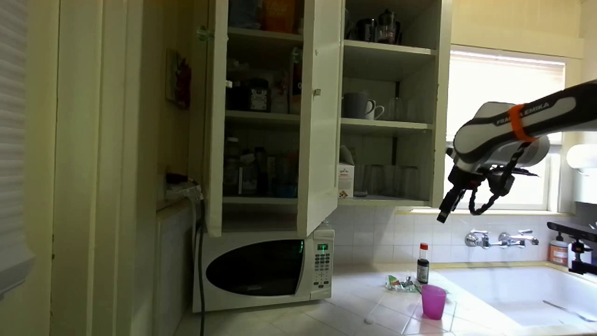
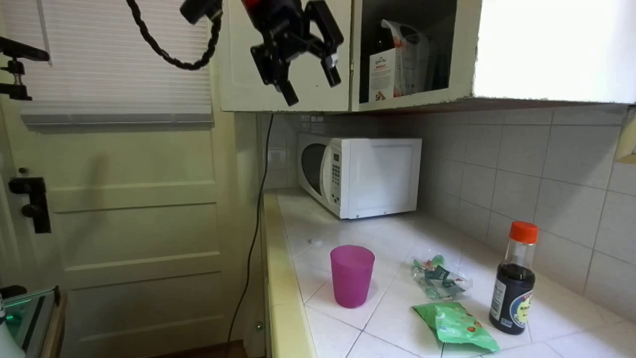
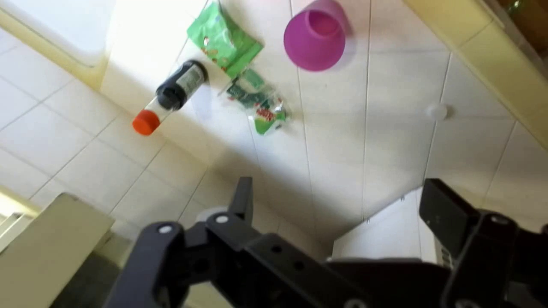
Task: Open up the drawer and place an object in there and it was not done smoothly
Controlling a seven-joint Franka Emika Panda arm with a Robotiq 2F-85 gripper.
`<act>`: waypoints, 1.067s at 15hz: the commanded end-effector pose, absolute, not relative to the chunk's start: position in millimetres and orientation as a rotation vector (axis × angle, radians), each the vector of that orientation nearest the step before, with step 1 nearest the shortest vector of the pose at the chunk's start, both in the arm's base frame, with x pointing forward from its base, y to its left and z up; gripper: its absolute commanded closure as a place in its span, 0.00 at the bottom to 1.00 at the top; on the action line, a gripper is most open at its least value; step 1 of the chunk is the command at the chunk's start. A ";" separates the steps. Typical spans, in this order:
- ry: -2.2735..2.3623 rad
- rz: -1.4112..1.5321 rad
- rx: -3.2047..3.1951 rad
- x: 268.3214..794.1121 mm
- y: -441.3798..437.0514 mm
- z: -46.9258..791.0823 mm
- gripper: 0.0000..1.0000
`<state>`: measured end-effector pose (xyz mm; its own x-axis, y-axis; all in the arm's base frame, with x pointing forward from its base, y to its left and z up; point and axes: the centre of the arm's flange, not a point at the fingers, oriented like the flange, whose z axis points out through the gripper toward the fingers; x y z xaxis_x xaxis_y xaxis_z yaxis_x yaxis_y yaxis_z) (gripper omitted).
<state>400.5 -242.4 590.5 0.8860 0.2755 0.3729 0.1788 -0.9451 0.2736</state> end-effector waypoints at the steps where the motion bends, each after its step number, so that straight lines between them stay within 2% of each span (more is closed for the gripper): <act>1: 0.355 0.312 2.861 425.6 -219.0 525.3 0.00; 9: 0.312 -0.278 3.052 451.3 -205.2 393.1 0.00; 13: 0.118 -0.254 3.042 460.0 -217.9 376.8 0.00; 16: 0.077 -0.013 2.974 471.4 -226.5 387.4 0.00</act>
<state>461.1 -217.3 379.9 0.9890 0.0834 -0.1220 0.0947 -0.9914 0.0905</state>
